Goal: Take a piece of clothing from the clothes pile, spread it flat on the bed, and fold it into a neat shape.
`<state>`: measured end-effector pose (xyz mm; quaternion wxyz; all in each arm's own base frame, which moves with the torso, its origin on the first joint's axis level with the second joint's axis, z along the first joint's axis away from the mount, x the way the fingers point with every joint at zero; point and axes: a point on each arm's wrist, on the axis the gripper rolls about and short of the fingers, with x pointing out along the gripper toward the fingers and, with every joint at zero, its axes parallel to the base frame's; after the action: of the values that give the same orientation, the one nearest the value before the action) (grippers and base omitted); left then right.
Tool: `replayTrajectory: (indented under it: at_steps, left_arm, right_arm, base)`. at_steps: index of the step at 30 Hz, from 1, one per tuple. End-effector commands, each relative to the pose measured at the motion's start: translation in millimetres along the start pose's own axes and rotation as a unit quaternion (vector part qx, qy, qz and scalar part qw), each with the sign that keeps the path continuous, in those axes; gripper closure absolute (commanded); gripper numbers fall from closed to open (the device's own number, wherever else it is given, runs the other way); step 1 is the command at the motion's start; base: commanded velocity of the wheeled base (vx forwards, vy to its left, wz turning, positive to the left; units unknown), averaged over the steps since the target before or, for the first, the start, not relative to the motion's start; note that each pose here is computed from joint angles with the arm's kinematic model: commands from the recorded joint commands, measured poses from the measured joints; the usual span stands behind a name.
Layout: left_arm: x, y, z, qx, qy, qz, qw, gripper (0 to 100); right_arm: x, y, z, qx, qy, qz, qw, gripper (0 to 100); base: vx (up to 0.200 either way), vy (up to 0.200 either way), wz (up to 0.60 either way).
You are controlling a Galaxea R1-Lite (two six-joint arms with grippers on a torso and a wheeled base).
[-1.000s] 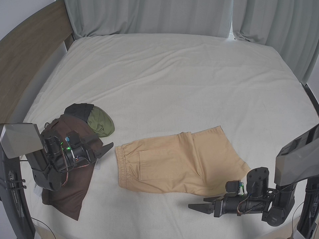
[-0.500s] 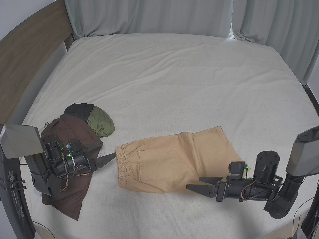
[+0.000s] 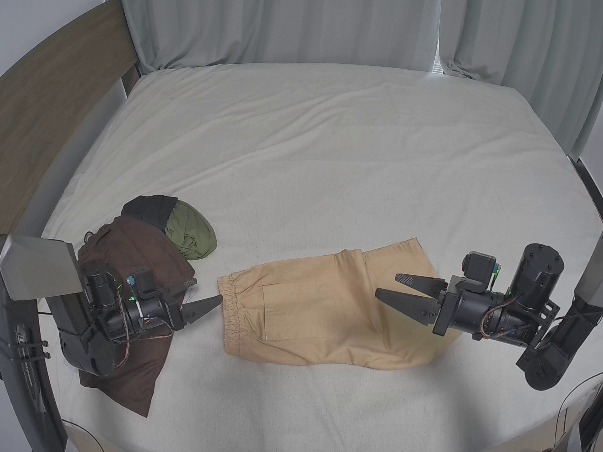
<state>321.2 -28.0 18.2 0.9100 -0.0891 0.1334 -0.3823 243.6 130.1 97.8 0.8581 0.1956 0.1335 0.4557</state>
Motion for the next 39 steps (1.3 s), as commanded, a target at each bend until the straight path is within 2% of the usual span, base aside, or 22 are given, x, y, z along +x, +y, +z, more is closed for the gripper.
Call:
replayTrajectory:
  at_steps: [1, 2, 3, 5, 10, 11, 15, 27, 30, 39]
  left_arm:
    - [-4, -17, 5, -0.052, 0.004, -0.011, 0.9986, 0]
    - [-4, -18, 5, -0.055, 0.004, -0.012, 0.9984, 0]
    - [-4, -25, 7, -0.09, 0.006, -0.019, 0.9958, 0]
    - [-2, -31, 8, -0.117, 0.007, -0.019, 0.993, 0]
    - [4, -34, 2, -0.146, 0.01, 0.006, 0.9893, 0]
    - [7, -32, -5, -0.152, 0.017, 0.017, 0.9881, 0]
    - [11, -28, -16, -0.16, 0.028, 0.032, 0.9863, 0]
    - [22, -29, -45, -0.184, 0.07, 0.035, 0.9798, 0]
    - [29, -26, -56, -0.187, 0.076, 0.065, 0.9774, 0]
    - [36, -30, -71, -0.193, 0.098, 0.068, 0.9739, 0]
  right_arm:
    - [-10, 1, -5, -0.026, 0.01, -0.009, 0.9996, 0]
    - [-10, 0, -4, -0.027, 0.009, -0.01, 0.9996, 0]
    - [-12, -4, -2, -0.03, 0.004, -0.017, 0.9994, 0]
    - [-13, -5, -1, -0.03, 0.004, -0.016, 0.9994, 0]
    - [-13, -5, 0, -0.031, 0.004, -0.012, 0.9994, 0]
    - [-13, -5, 0, -0.032, 0.004, -0.012, 0.9994, 0]
    - [-13, -1, 0, -0.035, 0.003, -0.007, 0.9993, 0]
    - [-12, -3, -1, -0.034, 0.005, -0.01, 0.9994, 0]
    - [-12, -4, 0, -0.034, 0.004, -0.01, 0.9994, 0]
    - [-11, -3, -1, -0.033, 0.005, -0.009, 0.9994, 0]
  base:
    - [0.0, 0.0, 0.0]
    - [0.0, 0.0, 0.0]
    - [0.0, 0.0, 0.0]
    - [0.0, 0.0, 0.0]
    - [0.0, 0.0, 0.0]
    - [0.0, 0.0, 0.0]
    - [0.0, 0.0, 0.0]
    - [0.0, 0.0, 0.0]
    - [0.0, 0.0, 0.0]
    - [0.0, 0.0, 0.0]
